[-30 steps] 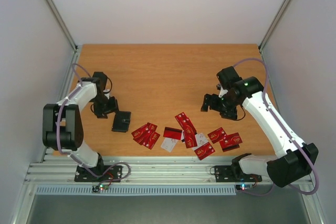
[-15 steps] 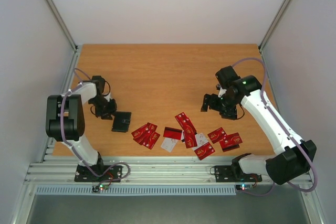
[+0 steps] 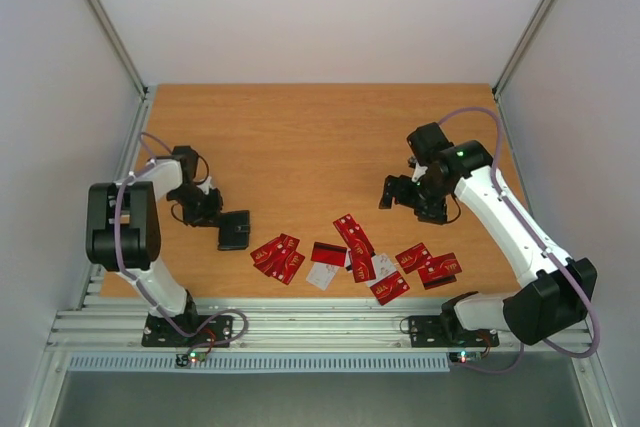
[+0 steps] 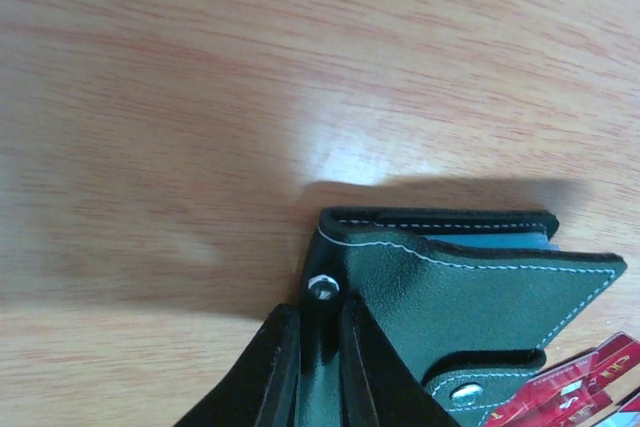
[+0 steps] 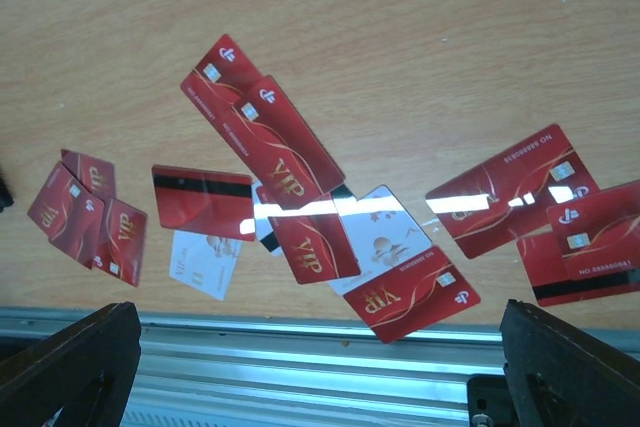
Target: Put the credit cards into the card holder
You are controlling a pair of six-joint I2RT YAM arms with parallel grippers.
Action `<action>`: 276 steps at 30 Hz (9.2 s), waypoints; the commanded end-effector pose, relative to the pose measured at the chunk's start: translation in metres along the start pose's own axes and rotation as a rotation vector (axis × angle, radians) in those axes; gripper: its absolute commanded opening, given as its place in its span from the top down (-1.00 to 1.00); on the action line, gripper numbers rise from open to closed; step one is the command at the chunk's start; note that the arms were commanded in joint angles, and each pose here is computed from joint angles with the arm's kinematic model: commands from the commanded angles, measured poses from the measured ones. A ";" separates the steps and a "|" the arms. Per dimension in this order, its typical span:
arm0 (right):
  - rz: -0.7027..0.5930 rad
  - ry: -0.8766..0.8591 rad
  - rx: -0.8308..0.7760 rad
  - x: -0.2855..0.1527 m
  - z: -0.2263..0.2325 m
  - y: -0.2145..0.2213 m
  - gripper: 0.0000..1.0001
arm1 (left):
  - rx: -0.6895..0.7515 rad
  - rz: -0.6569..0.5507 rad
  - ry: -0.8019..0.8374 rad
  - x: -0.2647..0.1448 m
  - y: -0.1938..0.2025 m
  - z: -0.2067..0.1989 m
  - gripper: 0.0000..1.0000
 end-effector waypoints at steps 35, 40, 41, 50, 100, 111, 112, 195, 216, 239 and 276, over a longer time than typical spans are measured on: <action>-0.037 -0.422 -0.282 0.026 0.211 0.005 -0.65 | 0.311 -0.305 0.548 -0.157 0.073 -0.187 0.99; -0.023 -0.433 -0.277 0.030 0.217 0.005 -0.41 | 0.364 -0.298 0.585 -0.164 0.083 -0.202 0.99; -0.014 -0.438 -0.278 0.031 0.218 0.005 -0.38 | 0.372 -0.299 0.588 -0.164 0.084 -0.204 0.99; -0.004 -0.434 -0.294 0.033 0.222 0.003 -0.10 | 0.426 -0.279 0.635 -0.168 0.092 -0.217 0.99; -0.040 -0.241 -0.310 0.039 0.191 -0.004 0.98 | 0.542 -0.238 0.750 -0.186 0.119 -0.240 0.99; -0.028 -0.157 -0.279 0.054 0.141 -0.008 0.98 | 0.539 -0.251 0.734 -0.186 0.117 -0.238 0.99; -0.025 -0.158 -0.280 0.055 0.140 -0.007 0.97 | 0.537 -0.251 0.733 -0.186 0.117 -0.238 0.99; -0.109 -1.313 -0.476 -0.239 0.192 -0.036 -0.01 | 0.699 0.079 1.541 -0.367 0.183 -0.329 1.00; -0.088 -1.325 -0.507 -0.236 0.206 -0.027 0.98 | 0.611 0.101 1.490 -0.337 0.168 -0.334 0.84; 0.163 -0.367 -0.092 0.025 0.141 -0.076 0.98 | 0.396 -0.295 0.427 -0.138 0.065 -0.170 -0.82; 0.358 -0.451 -0.125 0.196 0.165 -0.124 0.69 | 0.421 -0.113 0.239 0.033 -0.005 -0.199 0.43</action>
Point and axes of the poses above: each gripper's point midway between its finger pads, its own x axis out along the fingers, its own z axis along the line the jaws close on, y = z × x, the point moved 1 cm from there along -x, back along the fingers, and after that the axes turned 4 degrees about -x, right-handed, at the moved point
